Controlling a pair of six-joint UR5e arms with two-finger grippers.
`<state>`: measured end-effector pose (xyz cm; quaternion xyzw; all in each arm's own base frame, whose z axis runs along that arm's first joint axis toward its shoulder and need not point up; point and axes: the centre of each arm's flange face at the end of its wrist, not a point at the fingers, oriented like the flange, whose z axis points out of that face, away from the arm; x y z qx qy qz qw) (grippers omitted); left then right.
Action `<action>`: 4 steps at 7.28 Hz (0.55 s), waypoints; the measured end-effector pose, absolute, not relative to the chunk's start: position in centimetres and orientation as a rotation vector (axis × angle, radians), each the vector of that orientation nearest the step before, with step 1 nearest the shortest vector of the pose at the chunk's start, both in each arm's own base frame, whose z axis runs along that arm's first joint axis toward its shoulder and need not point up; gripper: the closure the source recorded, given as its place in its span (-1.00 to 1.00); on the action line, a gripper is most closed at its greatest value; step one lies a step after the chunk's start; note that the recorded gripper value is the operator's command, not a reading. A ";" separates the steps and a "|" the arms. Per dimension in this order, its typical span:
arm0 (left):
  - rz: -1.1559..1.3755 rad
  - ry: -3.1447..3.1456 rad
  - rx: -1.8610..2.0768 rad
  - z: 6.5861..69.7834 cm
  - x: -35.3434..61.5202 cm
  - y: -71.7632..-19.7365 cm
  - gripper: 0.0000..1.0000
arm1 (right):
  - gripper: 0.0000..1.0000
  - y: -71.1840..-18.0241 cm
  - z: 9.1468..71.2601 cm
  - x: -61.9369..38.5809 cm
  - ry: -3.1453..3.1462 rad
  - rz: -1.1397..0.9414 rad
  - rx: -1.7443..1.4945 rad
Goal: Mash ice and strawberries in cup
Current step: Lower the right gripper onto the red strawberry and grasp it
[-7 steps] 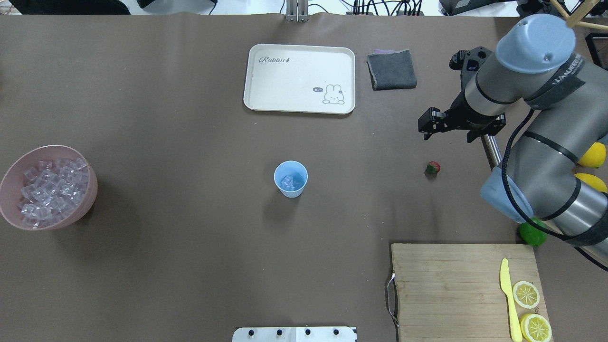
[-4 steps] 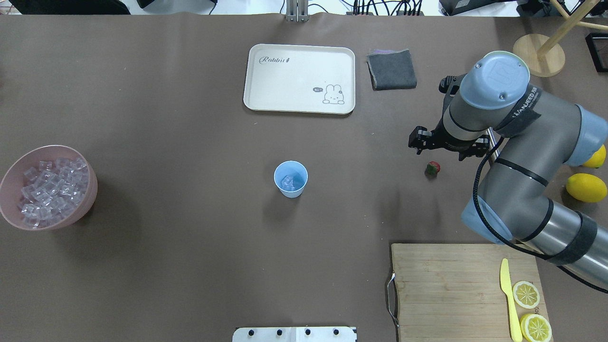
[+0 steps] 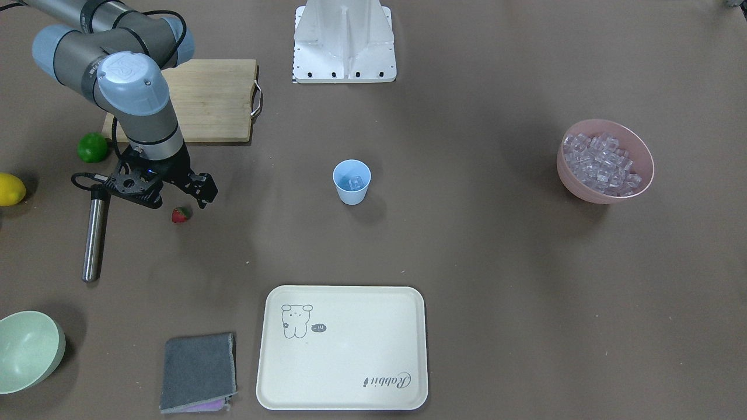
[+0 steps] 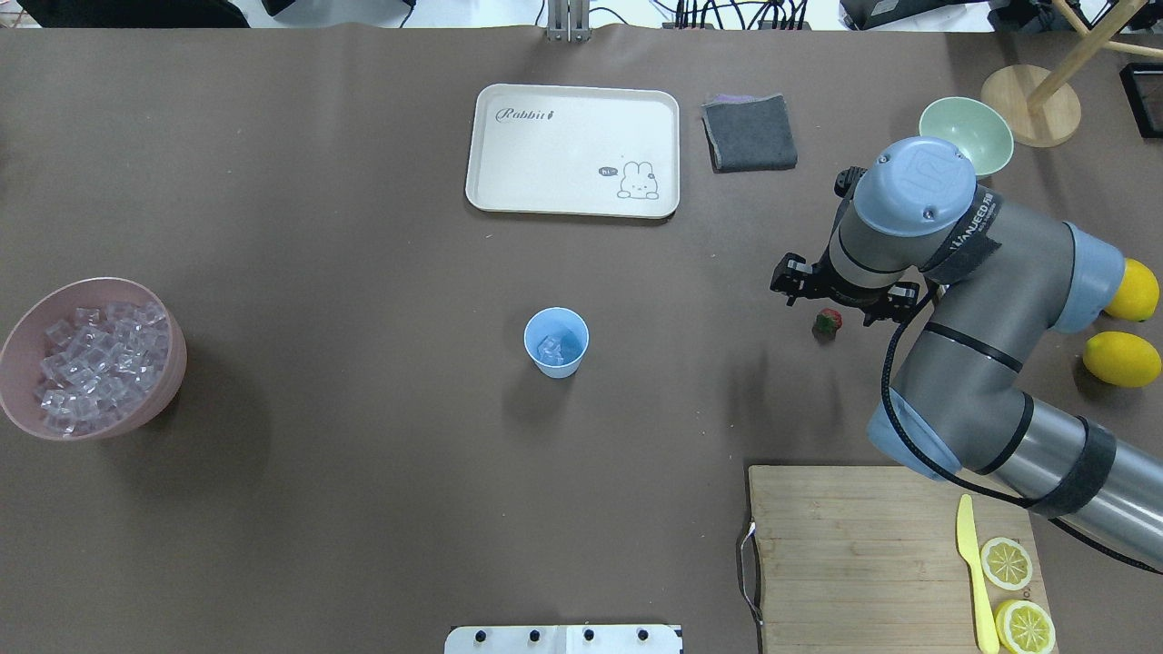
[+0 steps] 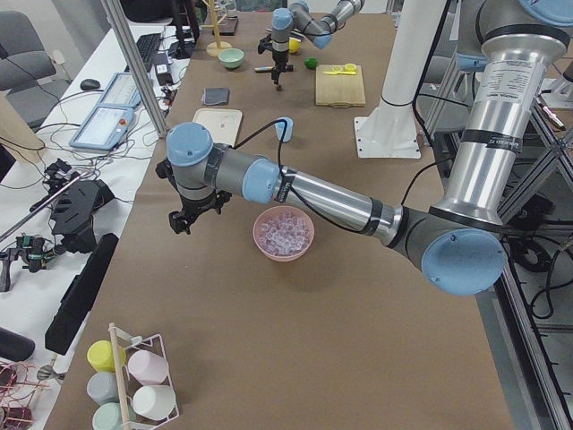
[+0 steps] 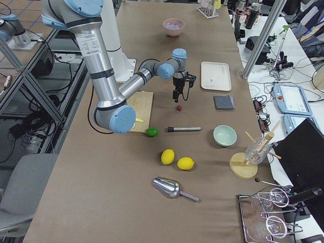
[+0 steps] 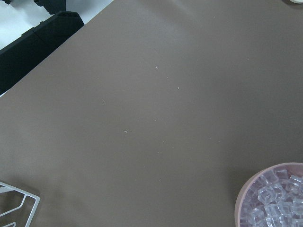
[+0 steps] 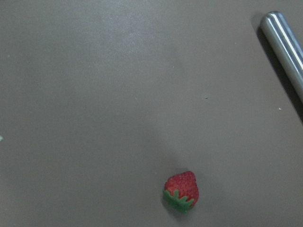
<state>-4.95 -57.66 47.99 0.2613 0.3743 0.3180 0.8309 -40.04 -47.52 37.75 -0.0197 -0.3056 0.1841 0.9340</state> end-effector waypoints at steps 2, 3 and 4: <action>0.694 0.765 0.584 48.5 -5.0 -57.2 -0.93 | -0.87 -48.5 40.9 -40.8 -0.607 0.408 -0.041; 0.699 0.758 0.594 48.3 -5.0 -57.1 -0.93 | -0.82 -48.7 41.9 -40.8 -0.594 0.435 -0.041; 0.703 0.753 0.603 47.9 -5.0 -57.0 -0.93 | -0.65 -48.7 42.4 -40.9 -0.588 0.466 -0.047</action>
